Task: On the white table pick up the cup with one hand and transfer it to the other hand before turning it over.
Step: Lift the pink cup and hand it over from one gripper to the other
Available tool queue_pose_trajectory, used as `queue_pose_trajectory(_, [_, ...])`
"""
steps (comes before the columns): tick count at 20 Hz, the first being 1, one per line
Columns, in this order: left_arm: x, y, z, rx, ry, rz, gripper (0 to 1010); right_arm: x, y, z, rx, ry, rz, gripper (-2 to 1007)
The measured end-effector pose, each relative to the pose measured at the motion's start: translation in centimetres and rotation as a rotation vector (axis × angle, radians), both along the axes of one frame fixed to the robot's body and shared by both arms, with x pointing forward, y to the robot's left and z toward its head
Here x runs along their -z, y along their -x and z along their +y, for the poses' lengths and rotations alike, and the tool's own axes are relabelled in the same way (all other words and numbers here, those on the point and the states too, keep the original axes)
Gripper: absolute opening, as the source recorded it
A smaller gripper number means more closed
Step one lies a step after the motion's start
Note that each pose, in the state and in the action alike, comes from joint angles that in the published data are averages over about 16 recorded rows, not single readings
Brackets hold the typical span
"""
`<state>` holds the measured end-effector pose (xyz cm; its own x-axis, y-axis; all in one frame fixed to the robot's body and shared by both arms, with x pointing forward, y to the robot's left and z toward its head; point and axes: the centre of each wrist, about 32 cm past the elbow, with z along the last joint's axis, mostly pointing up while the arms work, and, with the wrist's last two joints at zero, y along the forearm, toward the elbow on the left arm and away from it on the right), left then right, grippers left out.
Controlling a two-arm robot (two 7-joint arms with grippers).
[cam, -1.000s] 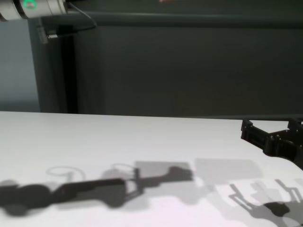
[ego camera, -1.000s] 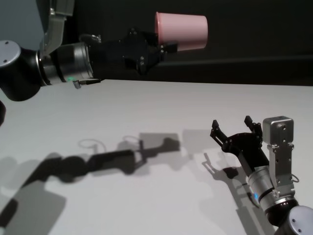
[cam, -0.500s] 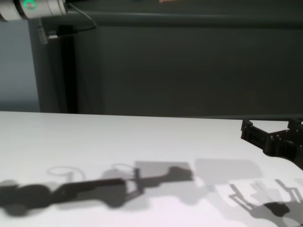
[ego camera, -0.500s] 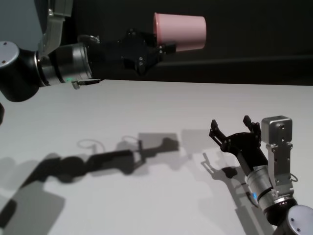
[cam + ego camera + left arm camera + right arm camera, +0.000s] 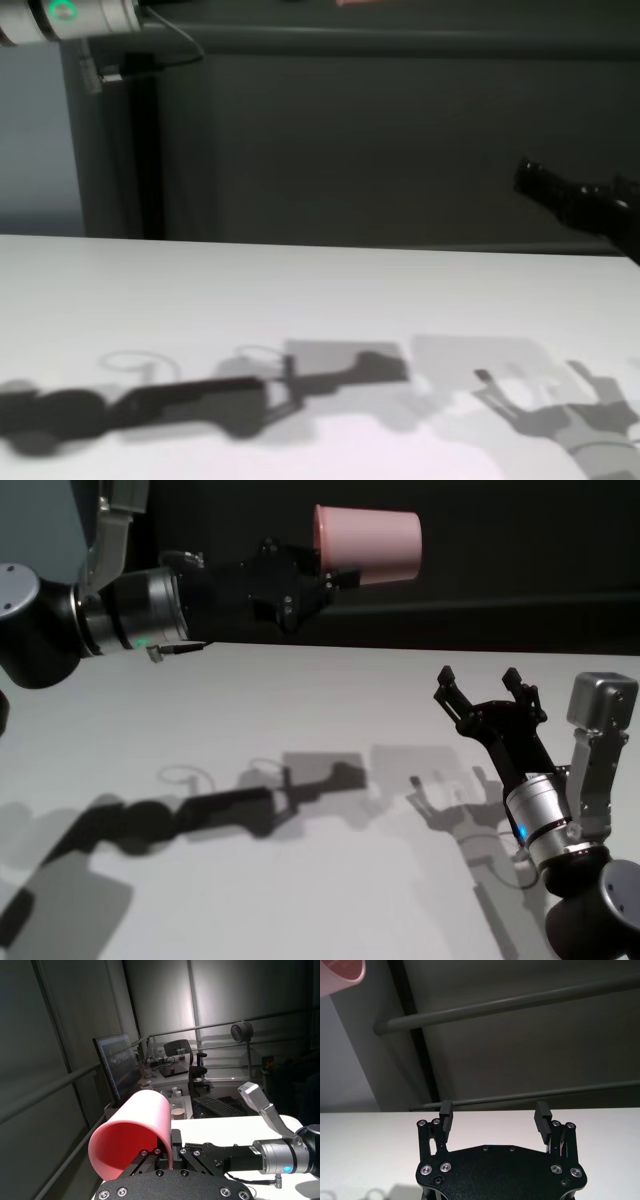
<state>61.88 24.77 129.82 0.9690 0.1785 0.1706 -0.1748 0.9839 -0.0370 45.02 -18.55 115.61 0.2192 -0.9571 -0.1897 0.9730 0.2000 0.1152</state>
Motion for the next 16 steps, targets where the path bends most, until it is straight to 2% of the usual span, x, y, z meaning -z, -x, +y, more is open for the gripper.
queue_pose_trajectory(4, [0.0,0.0,0.0,0.0,0.0,0.0,50,-1.08,-0.92,0.03,-0.006,-0.089,-0.044,1002])
queue_pose_trajectory(8, [-0.01,0.0,-0.01,-0.001,-0.001,0.0,50,-1.9,-1.57,0.02,-0.016,-0.175,-0.081,1002])
queue_pose_trajectory(12, [-0.01,-0.01,-0.01,-0.001,-0.001,-0.001,50,-2.39,-1.96,0.04,-0.03,-0.252,-0.108,1002])
queue_pose_trajectory(16, [-0.02,-0.01,-0.01,-0.001,-0.001,-0.001,50,-2.59,-2.15,0.12,-0.046,-0.334,-0.126,1002])
